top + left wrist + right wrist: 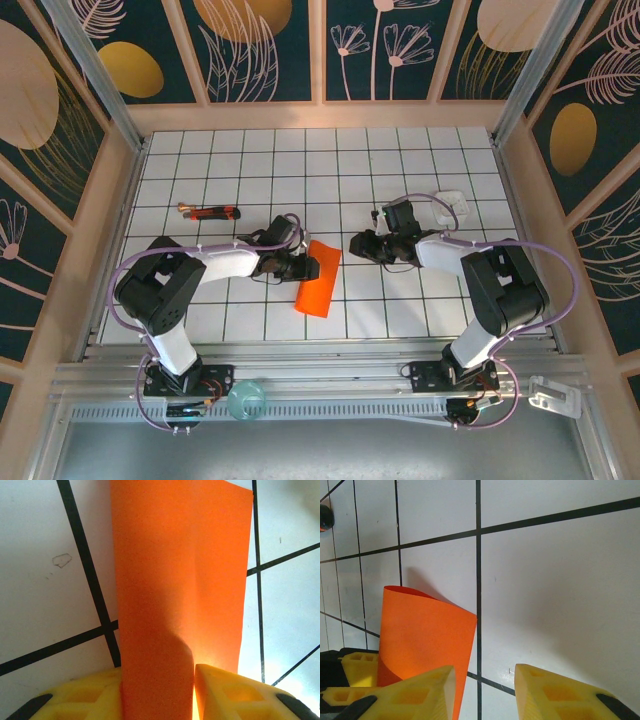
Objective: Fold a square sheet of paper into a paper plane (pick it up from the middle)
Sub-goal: First fold the square sheet of paper in half at the center of the table, then hold the square sheet of paper at the center of the table.
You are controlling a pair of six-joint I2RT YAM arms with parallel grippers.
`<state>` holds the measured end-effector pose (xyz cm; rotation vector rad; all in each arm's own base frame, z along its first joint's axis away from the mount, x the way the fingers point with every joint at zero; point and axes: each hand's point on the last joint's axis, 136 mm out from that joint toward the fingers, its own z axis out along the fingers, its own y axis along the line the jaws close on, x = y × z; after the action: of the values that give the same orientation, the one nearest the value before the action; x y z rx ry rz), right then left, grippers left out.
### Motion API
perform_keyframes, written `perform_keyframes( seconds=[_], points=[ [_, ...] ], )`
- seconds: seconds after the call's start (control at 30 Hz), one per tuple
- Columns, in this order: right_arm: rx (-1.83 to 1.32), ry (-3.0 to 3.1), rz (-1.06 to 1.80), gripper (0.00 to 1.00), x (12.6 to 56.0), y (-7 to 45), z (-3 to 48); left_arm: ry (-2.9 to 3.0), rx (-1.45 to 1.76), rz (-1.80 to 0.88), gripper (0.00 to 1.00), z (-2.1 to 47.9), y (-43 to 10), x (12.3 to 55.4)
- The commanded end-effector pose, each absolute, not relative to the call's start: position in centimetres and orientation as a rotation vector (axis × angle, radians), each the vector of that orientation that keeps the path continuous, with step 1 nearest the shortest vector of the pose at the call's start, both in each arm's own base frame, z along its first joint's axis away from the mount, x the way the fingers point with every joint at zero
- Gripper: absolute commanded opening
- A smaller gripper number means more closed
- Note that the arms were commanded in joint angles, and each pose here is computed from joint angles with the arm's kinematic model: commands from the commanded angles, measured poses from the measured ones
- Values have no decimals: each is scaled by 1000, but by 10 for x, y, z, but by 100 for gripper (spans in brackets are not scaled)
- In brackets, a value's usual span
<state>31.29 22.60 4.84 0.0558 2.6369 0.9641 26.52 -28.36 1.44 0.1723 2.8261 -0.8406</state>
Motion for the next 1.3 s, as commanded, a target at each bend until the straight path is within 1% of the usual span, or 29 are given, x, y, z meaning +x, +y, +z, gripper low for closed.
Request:
perform_keyframes(
  seconds=[0.0,0.4,1.27],
  points=[
    [57,2633,979,36,309,228,50,3009,106,-590,40,-42,-248,236],
    [53,2637,979,36,309,230,48,3011,73,-576,40,-45,-244,234],
    [37,2641,984,36,306,236,48,3025,107,-579,40,-48,-245,232]
  ],
)
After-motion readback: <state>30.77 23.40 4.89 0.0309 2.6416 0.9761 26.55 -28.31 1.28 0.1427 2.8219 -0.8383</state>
